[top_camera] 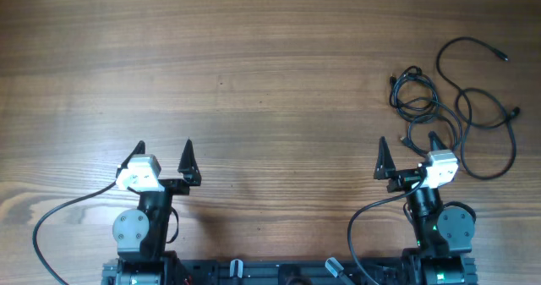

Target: Untangle cables

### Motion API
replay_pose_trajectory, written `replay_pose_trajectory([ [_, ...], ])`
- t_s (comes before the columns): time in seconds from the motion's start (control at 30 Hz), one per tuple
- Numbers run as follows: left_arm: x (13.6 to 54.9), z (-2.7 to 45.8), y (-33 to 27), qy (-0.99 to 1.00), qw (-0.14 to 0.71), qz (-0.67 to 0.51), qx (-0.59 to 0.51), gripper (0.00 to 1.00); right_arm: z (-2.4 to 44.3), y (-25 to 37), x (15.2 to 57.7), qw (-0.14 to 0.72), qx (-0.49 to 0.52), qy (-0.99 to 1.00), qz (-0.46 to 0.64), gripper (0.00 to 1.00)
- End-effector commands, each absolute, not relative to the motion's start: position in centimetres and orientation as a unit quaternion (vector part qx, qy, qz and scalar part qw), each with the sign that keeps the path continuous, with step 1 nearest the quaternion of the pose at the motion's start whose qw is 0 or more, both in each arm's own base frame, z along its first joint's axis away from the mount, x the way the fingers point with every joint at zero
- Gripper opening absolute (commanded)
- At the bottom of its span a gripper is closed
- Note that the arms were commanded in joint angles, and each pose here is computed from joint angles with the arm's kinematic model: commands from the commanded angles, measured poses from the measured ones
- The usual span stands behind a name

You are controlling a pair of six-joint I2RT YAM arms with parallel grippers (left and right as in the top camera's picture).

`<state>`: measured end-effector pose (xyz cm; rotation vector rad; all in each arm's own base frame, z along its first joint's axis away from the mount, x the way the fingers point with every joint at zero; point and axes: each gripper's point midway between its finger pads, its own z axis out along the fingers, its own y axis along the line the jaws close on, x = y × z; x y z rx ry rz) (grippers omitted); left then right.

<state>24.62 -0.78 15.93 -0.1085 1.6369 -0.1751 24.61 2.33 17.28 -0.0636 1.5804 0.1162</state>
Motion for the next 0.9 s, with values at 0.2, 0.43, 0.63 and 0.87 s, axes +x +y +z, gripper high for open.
replay_pose_trajectory([
  [0.2, 24.6, 15.8, 0.8, 0.728, 0.680, -0.055, -0.063, 1.00, 17.5, 2.0, 24.6, 0.706, -0.017, 0.706, 0.050, 1.00],
  [0.43, 24.6, 15.8, 0.8, 0.729, 0.680, -0.055, -0.063, 1.00, 17.5, 2.0, 24.6, 0.706, -0.017, 0.706, 0.050, 1.00],
  [0.63, 24.6, 15.8, 0.8, 0.729, 0.680, -0.055, -0.063, 1.00, 17.5, 2.0, 24.6, 0.706, -0.017, 0.706, 0.050, 1.00],
  [0.87, 24.6, 15.8, 0.8, 0.729, 0.680, -0.055, -0.063, 1.00, 17.5, 2.0, 24.6, 0.706, -0.017, 0.706, 0.050, 1.00],
])
